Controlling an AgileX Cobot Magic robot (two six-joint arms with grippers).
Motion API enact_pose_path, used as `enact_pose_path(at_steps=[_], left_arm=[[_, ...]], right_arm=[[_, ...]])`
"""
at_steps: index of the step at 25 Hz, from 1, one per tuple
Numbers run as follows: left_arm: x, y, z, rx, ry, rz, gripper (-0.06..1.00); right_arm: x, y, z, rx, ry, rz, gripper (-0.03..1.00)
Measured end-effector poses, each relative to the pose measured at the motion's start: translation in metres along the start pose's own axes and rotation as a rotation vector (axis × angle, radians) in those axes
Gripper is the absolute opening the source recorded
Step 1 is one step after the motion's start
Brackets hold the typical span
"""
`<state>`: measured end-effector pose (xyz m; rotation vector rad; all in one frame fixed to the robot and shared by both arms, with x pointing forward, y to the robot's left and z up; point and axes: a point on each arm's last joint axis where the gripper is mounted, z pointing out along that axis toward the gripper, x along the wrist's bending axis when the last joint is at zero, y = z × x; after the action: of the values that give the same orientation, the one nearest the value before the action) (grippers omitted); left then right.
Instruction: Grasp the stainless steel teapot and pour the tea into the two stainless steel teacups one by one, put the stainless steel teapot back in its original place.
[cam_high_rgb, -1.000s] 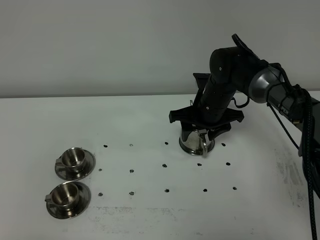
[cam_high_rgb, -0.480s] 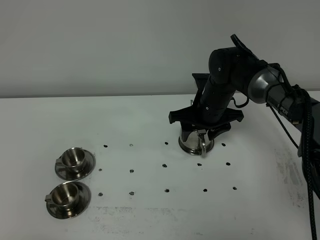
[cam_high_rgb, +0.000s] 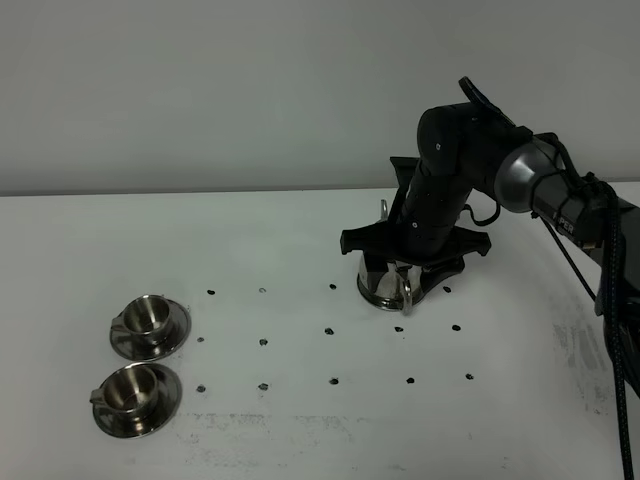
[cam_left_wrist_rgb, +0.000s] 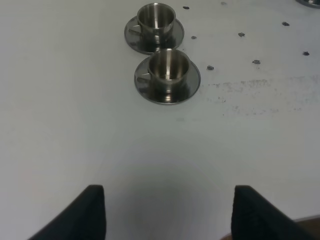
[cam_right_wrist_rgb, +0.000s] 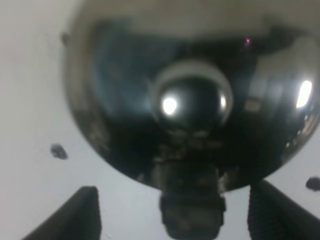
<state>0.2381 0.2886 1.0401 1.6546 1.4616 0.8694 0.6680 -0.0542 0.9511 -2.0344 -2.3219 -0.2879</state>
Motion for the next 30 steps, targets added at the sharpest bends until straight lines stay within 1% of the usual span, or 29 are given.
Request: enact_pose_path(at_steps=[15, 30], left_arm=[[0.0001, 0.0000, 0.0000, 0.000, 0.001, 0.000, 0.54], [0.0001, 0.0000, 0.0000, 0.000, 0.001, 0.000, 0.54]], right_arm=[[-0.0053, 0.0007, 0.0017, -0.012, -0.054, -0.020, 0.59], [-0.0065, 0.0012, 0.0016, -0.013, -0.058, -0.022, 0.59]])
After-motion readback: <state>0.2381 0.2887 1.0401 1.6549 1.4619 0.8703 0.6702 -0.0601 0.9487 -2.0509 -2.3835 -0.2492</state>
